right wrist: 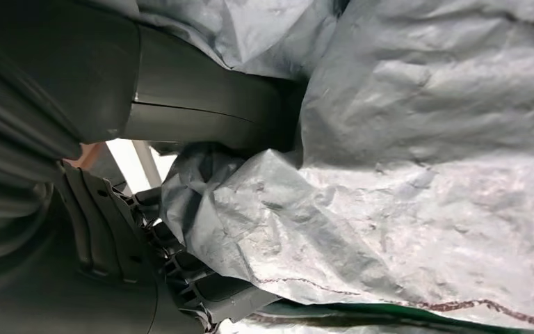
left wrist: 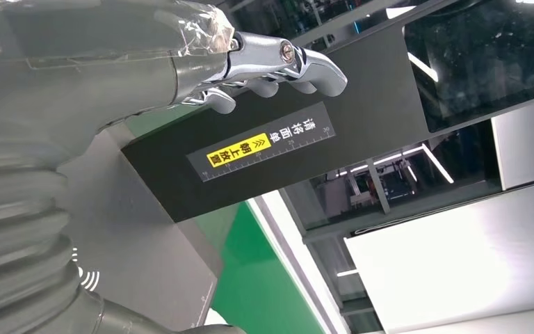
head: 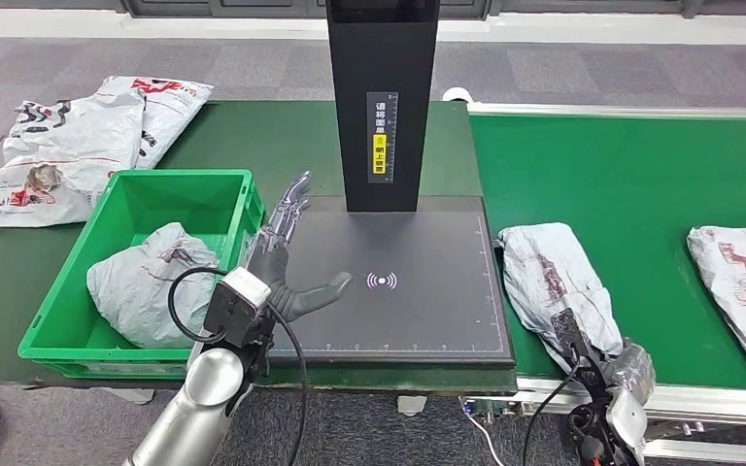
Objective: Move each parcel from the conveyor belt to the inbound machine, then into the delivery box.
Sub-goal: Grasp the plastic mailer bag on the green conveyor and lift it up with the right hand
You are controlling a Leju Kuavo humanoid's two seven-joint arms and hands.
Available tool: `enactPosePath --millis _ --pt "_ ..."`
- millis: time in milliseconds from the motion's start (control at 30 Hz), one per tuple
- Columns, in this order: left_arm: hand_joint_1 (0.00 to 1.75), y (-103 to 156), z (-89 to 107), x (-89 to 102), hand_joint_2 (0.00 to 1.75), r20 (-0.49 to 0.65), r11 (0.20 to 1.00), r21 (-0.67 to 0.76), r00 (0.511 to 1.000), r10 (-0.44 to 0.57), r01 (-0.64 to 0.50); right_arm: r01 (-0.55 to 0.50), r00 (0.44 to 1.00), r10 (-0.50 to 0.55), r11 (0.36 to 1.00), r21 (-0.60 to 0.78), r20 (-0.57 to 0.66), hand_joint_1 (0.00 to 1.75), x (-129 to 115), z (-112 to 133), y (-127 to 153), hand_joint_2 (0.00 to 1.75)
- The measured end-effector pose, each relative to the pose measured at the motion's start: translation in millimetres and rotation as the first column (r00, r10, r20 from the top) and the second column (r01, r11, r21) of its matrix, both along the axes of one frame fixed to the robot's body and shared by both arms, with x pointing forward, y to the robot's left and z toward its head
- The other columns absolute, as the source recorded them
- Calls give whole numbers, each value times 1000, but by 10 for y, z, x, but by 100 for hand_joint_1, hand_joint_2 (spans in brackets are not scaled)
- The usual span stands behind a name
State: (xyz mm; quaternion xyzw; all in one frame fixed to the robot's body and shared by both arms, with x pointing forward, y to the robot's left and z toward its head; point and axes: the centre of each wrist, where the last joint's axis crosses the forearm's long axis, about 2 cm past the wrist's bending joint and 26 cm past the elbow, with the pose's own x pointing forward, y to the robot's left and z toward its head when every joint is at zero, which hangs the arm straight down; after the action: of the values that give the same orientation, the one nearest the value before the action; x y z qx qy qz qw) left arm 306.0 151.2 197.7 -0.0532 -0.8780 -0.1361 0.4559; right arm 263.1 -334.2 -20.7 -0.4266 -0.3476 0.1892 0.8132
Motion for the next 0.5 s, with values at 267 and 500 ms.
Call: enactPosePath --millis 267,500 --pt "0 13 8 -29 175 11 1000 2 1000 14 -14 -25 995 23 999 21 93 175 65 74 57 175" --pt "0 15 -1 -36 175 12 1000 4 1000 21 -21 -36 930 29 999 14 366 175 141 273 114 175"
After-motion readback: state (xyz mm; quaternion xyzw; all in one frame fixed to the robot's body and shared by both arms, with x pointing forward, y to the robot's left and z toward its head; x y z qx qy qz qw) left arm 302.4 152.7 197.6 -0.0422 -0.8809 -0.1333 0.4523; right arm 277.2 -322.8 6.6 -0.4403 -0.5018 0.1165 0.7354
